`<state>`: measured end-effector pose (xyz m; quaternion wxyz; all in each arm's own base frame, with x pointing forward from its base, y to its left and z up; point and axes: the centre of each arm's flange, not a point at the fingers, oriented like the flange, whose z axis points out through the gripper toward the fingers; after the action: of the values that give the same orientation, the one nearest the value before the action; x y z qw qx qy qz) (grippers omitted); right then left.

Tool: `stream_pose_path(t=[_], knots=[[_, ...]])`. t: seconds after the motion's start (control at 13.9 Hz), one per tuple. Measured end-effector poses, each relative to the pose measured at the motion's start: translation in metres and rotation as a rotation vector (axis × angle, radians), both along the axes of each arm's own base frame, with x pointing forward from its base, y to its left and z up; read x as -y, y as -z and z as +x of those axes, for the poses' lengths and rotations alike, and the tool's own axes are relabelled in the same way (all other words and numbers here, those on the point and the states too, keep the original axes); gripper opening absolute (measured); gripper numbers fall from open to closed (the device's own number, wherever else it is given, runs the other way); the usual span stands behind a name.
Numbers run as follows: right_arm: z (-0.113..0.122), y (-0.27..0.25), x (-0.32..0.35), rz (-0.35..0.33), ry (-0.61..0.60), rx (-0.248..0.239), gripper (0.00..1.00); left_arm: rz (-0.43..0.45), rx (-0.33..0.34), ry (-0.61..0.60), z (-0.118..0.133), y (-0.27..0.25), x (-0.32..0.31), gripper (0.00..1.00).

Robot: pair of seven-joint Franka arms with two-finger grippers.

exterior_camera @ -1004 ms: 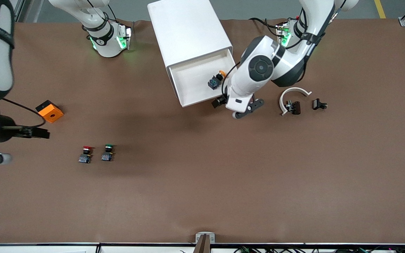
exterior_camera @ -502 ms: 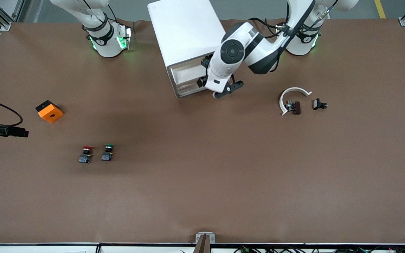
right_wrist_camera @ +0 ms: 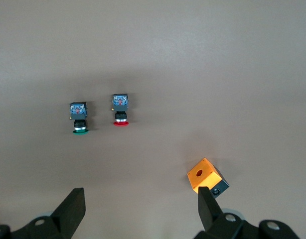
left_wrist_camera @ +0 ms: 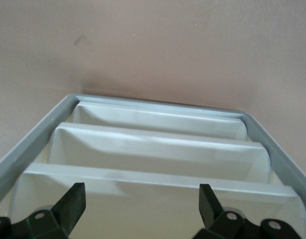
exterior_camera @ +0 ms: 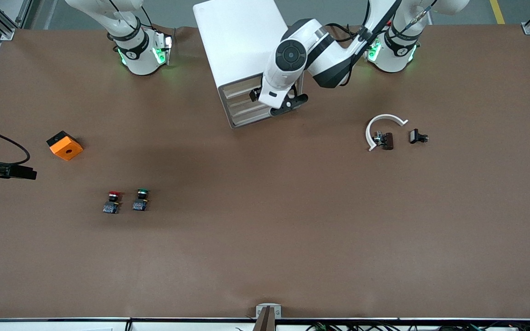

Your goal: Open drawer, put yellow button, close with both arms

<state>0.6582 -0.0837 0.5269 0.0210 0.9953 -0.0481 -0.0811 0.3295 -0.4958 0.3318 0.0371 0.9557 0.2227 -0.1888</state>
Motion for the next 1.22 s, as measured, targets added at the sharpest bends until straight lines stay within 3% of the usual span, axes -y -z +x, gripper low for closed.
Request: stream_pose_path(t=[0.29, 0.5, 0.86, 1.22], knots=[[-0.001, -0.007, 0.011, 0.004, 0.018, 0.022, 1.00, -0.019, 0.015, -0.025, 0.002, 0.003, 0.003, 1.00], [-0.019, -0.050, 0.007, 0.018, 0.017, 0.063, 1.00, -0.028, 0.025, -0.071, 0.018, 0.005, -0.001, 1.00], [-0.067, -0.105, 0.000, 0.039, 0.017, 0.062, 1.00, 0.002, 0.165, -0.195, 0.129, -0.016, -0.082, 1.00], [-0.085, -0.097, -0.005, 0.049, 0.009, 0.067, 1.00, 0.004, 0.350, -0.306, 0.226, -0.078, -0.166, 1.00]])
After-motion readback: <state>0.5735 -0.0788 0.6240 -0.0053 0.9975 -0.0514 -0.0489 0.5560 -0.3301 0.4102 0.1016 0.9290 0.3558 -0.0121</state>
